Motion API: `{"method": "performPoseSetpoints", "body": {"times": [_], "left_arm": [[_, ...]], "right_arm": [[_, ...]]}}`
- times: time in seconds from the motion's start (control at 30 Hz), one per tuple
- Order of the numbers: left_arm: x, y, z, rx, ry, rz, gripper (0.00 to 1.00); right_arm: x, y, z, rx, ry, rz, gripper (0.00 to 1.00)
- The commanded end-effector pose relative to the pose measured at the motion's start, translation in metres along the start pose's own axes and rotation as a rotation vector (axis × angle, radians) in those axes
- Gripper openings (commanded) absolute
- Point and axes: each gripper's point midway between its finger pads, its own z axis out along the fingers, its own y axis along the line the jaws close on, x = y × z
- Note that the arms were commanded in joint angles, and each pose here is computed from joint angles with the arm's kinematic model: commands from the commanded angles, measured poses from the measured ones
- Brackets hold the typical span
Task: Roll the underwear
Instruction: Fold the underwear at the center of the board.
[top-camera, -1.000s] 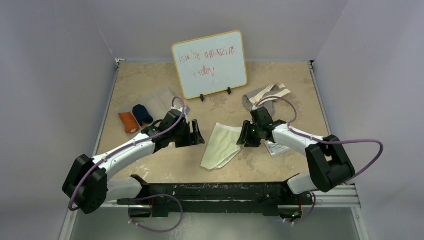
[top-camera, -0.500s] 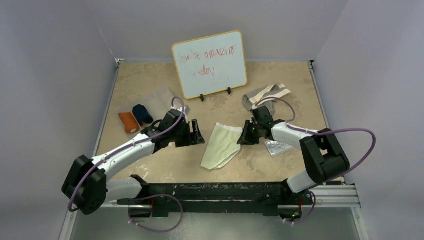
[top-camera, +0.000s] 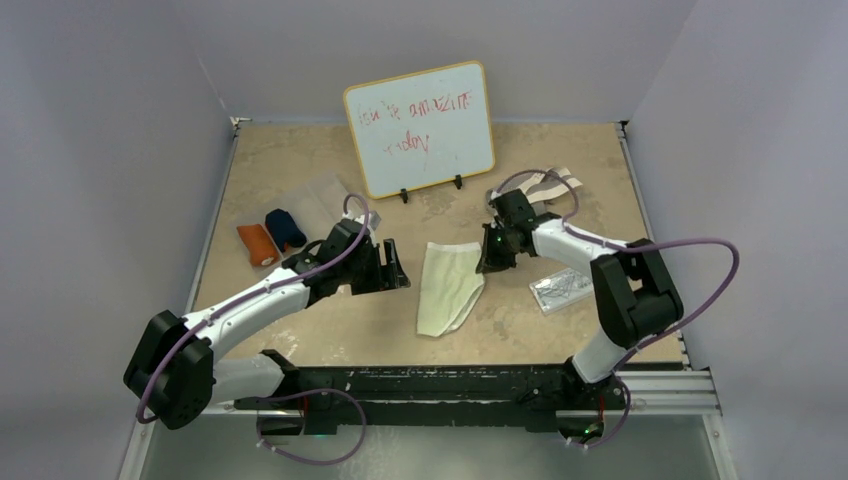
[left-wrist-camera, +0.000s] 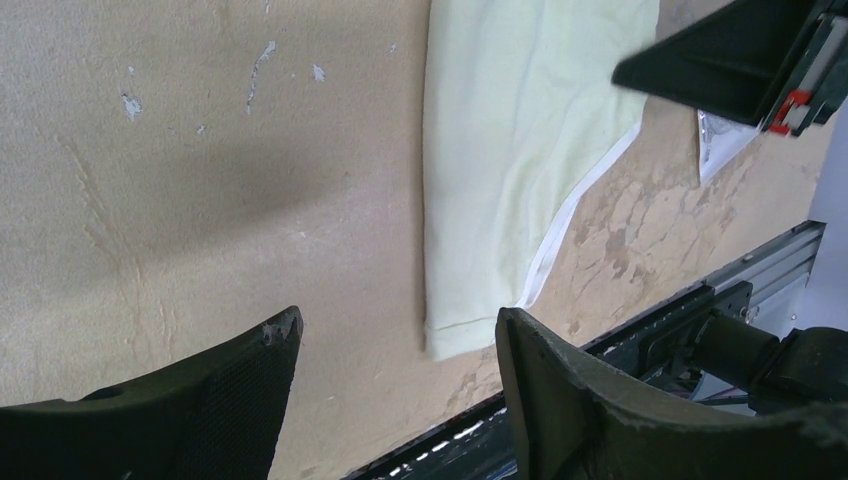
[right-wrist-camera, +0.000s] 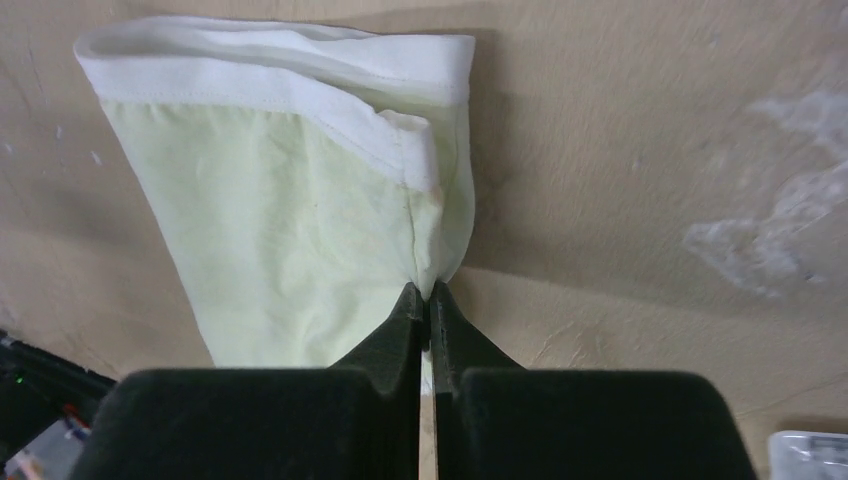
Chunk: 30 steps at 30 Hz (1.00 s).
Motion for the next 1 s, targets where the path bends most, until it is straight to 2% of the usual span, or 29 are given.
{"method": "performPoseSetpoints", "body": {"times": [0.0,0.37,0.6,0.97], "left_arm": [[-0.011,-0.006,-0.001,0.011,-0.039,-0.016,0.69],[-0.024,-0.002,0.008,-0.039,-0.059,-0.063,0.69],[-0.031,-0.012,0.023,0.009,-0.046,-0.076,0.68],[-0.036,-0.013,0.046,0.063,-0.019,-0.106,0.64]], "right_arm": [[-0.018,-0.01,-0.01,0.138,0.02,-0.081,0.0],[-0.034,0.009,-0.019,0.327,0.001,-0.165,0.0],[-0.044,0.03,-0.024,0.341,-0.057,-0.163,0.02],[-0.045,0.058,-0.019,0.377,-0.056,-0.179,0.04]]}}
